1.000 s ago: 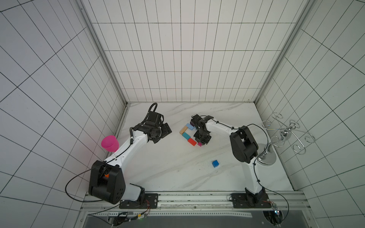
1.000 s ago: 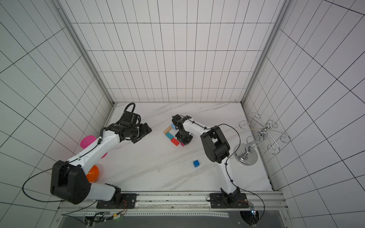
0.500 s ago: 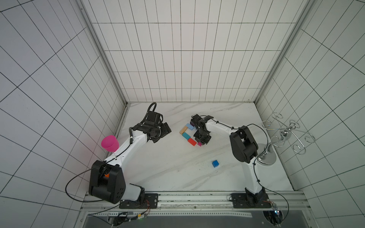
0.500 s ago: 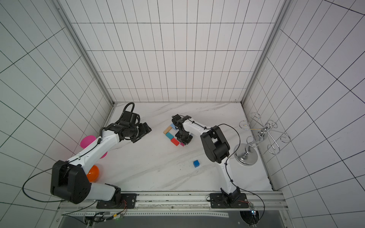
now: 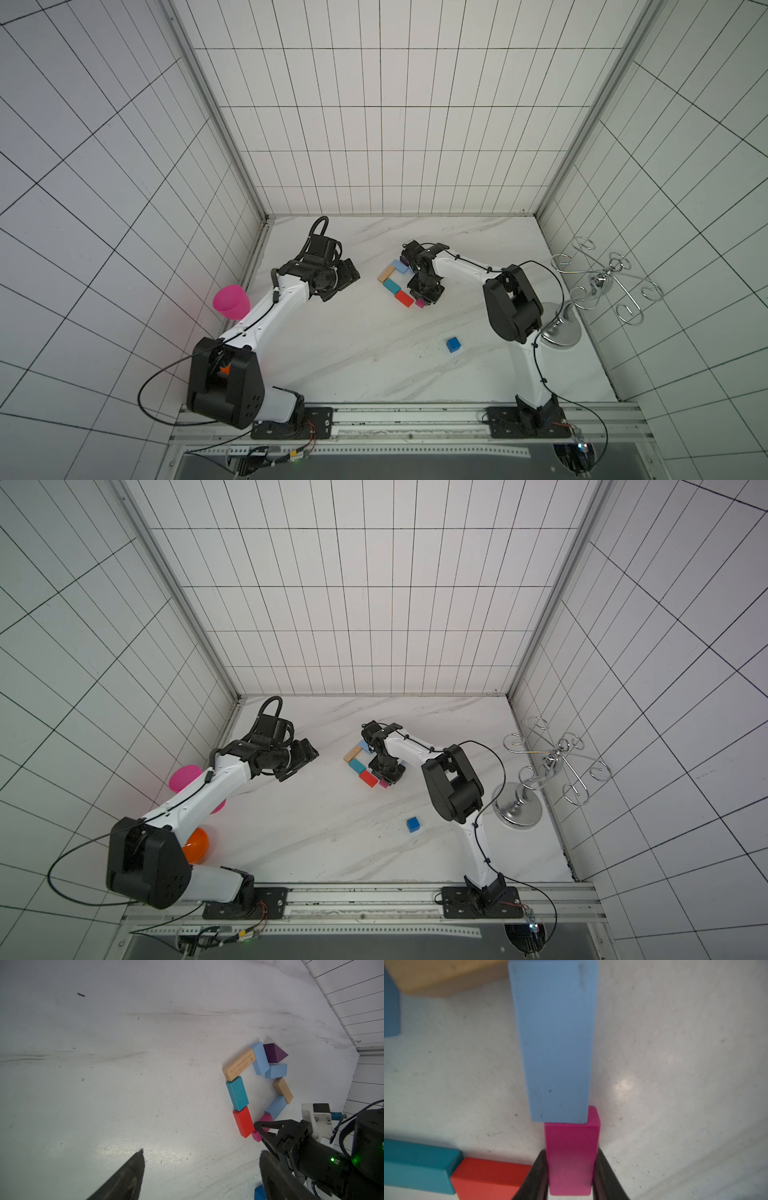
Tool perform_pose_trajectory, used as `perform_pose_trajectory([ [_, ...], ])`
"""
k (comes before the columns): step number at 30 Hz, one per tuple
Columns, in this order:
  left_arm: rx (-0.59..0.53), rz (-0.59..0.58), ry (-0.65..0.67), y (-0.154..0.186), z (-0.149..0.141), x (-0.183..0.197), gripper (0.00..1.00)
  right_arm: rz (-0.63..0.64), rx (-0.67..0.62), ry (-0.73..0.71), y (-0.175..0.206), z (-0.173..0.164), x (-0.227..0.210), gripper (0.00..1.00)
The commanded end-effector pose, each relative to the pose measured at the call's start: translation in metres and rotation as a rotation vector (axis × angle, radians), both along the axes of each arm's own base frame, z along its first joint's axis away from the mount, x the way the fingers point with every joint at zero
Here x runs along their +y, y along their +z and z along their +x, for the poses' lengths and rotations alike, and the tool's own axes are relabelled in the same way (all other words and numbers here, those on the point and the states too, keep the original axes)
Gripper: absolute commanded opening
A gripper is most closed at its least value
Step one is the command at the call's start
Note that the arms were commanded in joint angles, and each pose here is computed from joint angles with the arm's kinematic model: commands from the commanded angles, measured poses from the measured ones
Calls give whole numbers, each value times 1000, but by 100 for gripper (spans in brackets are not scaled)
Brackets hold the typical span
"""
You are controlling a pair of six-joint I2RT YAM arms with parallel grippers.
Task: Assemble a heart with building blocks
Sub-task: Assemble the building block at the center of the board, then pick up the building block from the center of the board.
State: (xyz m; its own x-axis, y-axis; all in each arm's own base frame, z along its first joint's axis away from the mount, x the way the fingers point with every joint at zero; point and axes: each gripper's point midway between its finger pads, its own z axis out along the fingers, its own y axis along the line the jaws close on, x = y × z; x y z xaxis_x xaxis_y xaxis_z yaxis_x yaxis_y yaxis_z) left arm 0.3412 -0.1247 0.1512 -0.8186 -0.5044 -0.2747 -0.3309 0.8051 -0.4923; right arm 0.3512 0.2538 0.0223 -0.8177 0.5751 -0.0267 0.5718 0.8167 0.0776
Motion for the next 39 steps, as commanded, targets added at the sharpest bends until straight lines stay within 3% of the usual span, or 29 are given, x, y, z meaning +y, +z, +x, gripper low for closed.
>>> perform_pose_trajectory([
  [1, -22, 2, -3, 2, 1, 3, 86, -12, -1, -11, -14, 2, -4, 39],
  [9, -35, -4, 3, 7, -3, 4, 86, -5, -25, -13, -7, 0, -7, 54],
  [18, -51, -13, 15, 12, -11, 7, 86, 9, -102, -11, 21, 6, -11, 57],
  [24, -70, -21, 21, 18, -19, 9, 85, 49, -156, 1, 49, 9, -8, 58],
  [28, -88, -17, 29, 26, -23, 12, 86, 73, -239, 81, 94, 3, -10, 60],
  [33, -111, 0, 43, 34, -32, 19, 86, 22, -323, 412, 141, -37, -40, 59],
  [36, -109, -4, 48, 31, -38, 20, 86, 4, -241, 590, 130, -84, -65, 58],
  [39, -103, -14, 53, 27, -42, 20, 86, 28, -129, 662, 106, -132, -83, 59],
])
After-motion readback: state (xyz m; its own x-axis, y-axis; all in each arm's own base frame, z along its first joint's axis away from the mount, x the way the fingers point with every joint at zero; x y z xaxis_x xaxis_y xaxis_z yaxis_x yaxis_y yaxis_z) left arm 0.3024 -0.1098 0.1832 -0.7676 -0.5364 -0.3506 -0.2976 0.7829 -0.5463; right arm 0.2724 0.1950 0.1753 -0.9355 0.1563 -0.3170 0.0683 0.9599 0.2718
